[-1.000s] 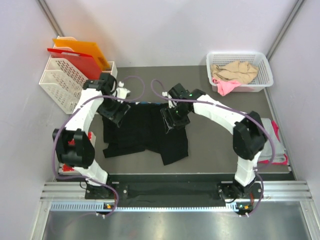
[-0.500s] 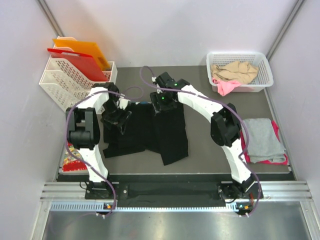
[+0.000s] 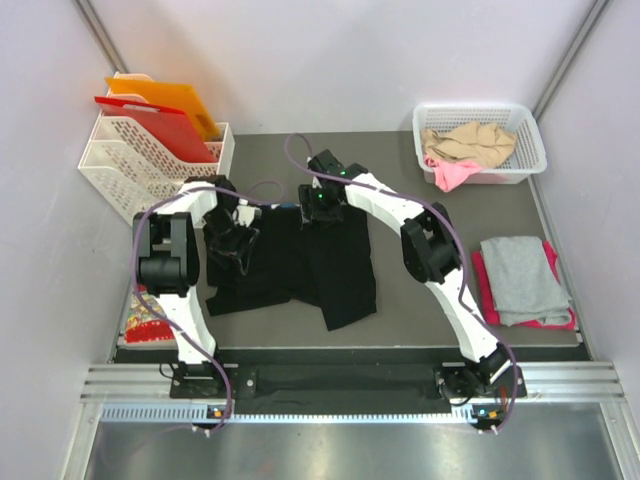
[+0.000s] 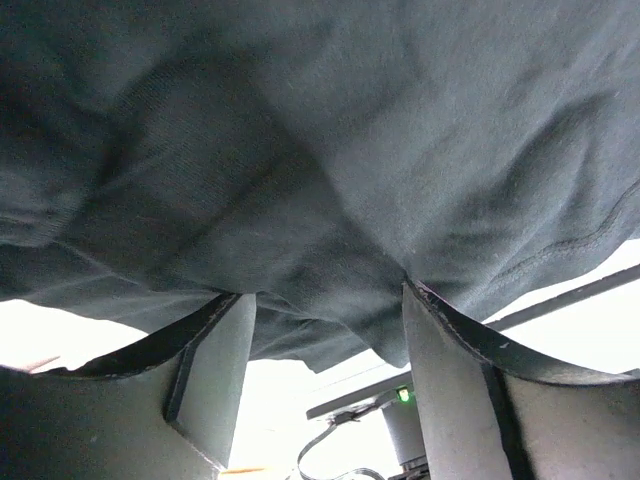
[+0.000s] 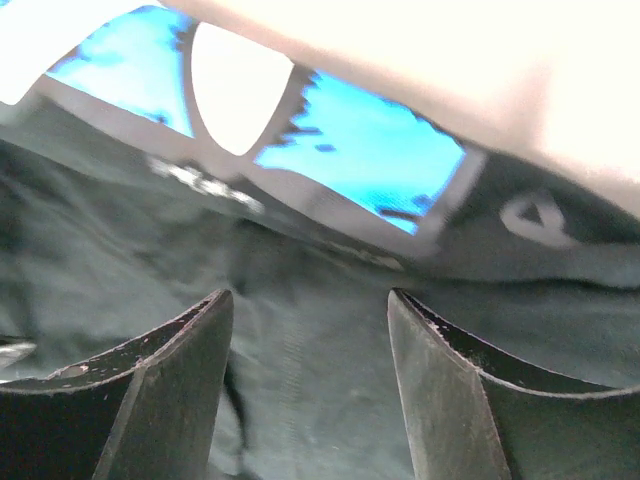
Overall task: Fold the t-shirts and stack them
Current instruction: Flatten out the tshirt
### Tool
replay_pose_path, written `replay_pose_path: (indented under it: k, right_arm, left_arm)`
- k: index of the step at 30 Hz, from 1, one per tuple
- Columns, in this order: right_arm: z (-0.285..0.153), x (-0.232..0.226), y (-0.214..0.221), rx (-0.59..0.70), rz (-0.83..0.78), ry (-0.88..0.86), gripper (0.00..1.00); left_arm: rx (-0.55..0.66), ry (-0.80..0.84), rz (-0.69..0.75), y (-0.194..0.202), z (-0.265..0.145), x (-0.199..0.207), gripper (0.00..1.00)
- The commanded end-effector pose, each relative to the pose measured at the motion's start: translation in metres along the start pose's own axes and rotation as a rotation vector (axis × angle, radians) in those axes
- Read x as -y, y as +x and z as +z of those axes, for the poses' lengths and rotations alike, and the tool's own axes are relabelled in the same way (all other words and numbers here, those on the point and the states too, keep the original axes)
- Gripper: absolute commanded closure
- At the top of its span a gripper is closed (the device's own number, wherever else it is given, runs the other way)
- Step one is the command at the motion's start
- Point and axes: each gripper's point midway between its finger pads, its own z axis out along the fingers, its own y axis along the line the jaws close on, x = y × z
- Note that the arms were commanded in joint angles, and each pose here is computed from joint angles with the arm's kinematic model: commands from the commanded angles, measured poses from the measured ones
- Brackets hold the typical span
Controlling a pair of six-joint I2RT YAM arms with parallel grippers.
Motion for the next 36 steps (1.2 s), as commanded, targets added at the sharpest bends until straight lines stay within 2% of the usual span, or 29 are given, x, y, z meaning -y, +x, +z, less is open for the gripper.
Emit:
replay_pose_path:
  k: [1, 4, 7, 14, 17, 18, 19, 21, 24, 25, 27, 28, 32, 34, 36]
  right_arm:
    - [-0.007, -0.026, -0.035, 0.089, 0.042, -0.099, 0.37]
    - [-0.004, -0.03, -0.039, 0.102, 0.051, -0.118, 0.38]
    - [-0.002, -0.032, -0.038, 0.099, 0.058, -0.124, 0.45]
    - [0.016, -0.023, -0.02, 0.042, 0.065, -0.099, 0.58]
    - [0.02, -0.017, -0.014, 0.03, 0.057, -0.076, 0.73]
    - [0.021, -0.014, -0.014, 0.032, 0.061, -0.062, 0.9]
    - [0.018, -0.014, -0.014, 0.034, 0.057, -0.057, 1.0]
    - [0.011, -0.014, -0.015, 0.039, 0.046, -0.044, 1.0]
    - [-0.021, -0.022, -0.025, 0.083, -0.005, -0.028, 1.0]
    - [-0.05, -0.032, -0.035, 0.128, -0.025, -0.039, 1.0]
    - [-0.078, -0.033, -0.037, 0.164, -0.07, -0.018, 1.0]
    - [-0.114, -0.04, -0.043, 0.212, -0.087, -0.026, 1.0]
    - [-0.179, -0.027, -0.019, 0.238, -0.132, 0.034, 1.0]
    - [-0.213, -0.017, 0.001, 0.244, -0.135, 0.064, 1.0]
    - [-0.229, -0.01, 0.017, 0.234, -0.133, 0.073, 1.0]
  left_arm:
    - [0.044, 0.0, 0.022, 0.004, -0.009, 0.007, 0.36]
    - [0.056, -0.011, 0.033, 0.007, -0.011, 0.007, 0.41]
    - [0.053, -0.01, 0.039, 0.009, -0.01, 0.007, 0.55]
    - [0.06, -0.005, 0.043, 0.008, -0.012, 0.008, 0.61]
    - [0.058, -0.009, 0.051, 0.008, -0.013, 0.007, 0.64]
    - [0.06, -0.013, 0.053, 0.008, -0.015, 0.007, 0.64]
    - [0.067, -0.016, 0.056, 0.007, -0.017, 0.007, 0.66]
    - [0.064, -0.022, 0.062, 0.009, -0.017, 0.006, 0.67]
    - [0.07, -0.028, 0.068, 0.009, -0.021, 0.006, 0.71]
    - [0.076, -0.033, 0.073, 0.009, -0.023, 0.006, 0.72]
    - [0.083, -0.032, 0.077, 0.008, -0.027, 0.007, 0.78]
    - [0.091, -0.034, 0.079, 0.007, -0.03, 0.007, 0.81]
    - [0.122, -0.033, 0.087, 0.001, -0.044, 0.009, 0.98]
    - [0.137, -0.032, 0.089, -0.003, -0.053, 0.011, 1.0]
    - [0.159, -0.041, 0.068, -0.005, -0.063, 0.003, 1.0]
